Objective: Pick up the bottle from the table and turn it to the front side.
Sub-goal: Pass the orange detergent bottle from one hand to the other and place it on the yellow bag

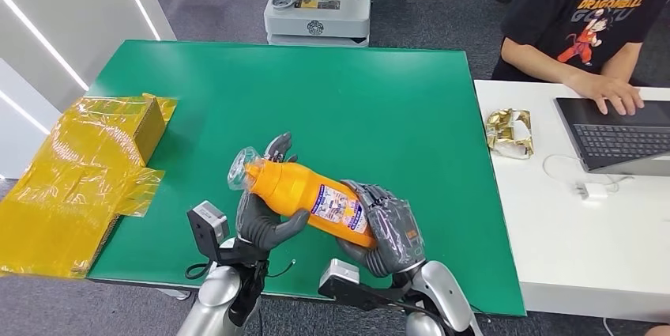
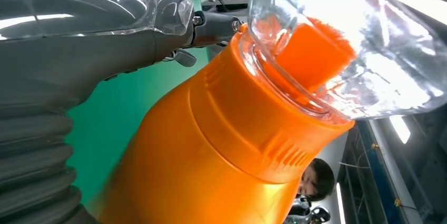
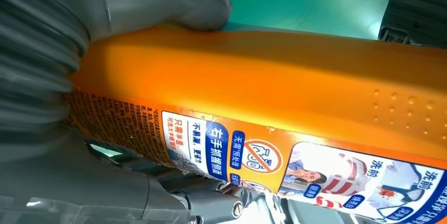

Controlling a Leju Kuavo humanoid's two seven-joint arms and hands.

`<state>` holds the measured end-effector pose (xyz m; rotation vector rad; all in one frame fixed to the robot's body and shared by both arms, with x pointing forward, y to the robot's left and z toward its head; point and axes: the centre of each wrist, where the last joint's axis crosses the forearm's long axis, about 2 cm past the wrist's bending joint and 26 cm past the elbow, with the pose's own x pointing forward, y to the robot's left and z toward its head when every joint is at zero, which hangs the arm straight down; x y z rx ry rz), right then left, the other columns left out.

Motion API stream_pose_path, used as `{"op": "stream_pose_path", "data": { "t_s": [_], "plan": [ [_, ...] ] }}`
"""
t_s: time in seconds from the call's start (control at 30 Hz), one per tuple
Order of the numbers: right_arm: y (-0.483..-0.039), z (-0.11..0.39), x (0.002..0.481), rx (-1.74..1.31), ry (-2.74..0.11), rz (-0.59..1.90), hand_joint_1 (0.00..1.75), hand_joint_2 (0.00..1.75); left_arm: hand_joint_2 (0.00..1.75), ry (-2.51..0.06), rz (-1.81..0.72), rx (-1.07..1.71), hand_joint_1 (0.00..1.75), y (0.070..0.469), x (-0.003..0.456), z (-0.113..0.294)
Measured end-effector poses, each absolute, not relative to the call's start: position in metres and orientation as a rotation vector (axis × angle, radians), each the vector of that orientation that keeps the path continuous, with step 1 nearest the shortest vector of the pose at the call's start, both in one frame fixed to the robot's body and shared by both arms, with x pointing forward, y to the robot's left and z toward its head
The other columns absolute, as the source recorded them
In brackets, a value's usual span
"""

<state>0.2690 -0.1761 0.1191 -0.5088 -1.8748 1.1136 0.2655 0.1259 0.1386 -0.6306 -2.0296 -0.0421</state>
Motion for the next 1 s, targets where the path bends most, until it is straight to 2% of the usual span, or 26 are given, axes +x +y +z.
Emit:
{"op": "stream_pose_path", "data": {
  "t_s": [0.8, 0.83, 0.93, 1.0],
  "plan": [
    [-0.1733, 0.1094, 0.2697, -0.428, -1.743, 1.223, 1.75, 1.75, 1.75, -2.029, 0.033, -0.565, 0.00, 0.1271, 0.2614, 0.1330],
    [-0.1731, 0.1092, 0.2693, -0.427, -1.742, 1.224, 1.75, 1.75, 1.75, -2.030, 0.036, -0.563, 0.39, 0.1272, 0.2610, 0.1328],
    [-0.1724, 0.1089, 0.2687, -0.424, -1.741, 1.226, 1.75, 1.75, 1.75, -2.035, 0.034, -0.565, 1.70, 0.1270, 0.2605, 0.1338],
    [-0.1722, 0.1092, 0.2691, -0.425, -1.741, 1.227, 1.75, 1.75, 1.75, -2.035, 0.007, -0.577, 1.75, 0.1260, 0.2599, 0.1348]
  ]
}}
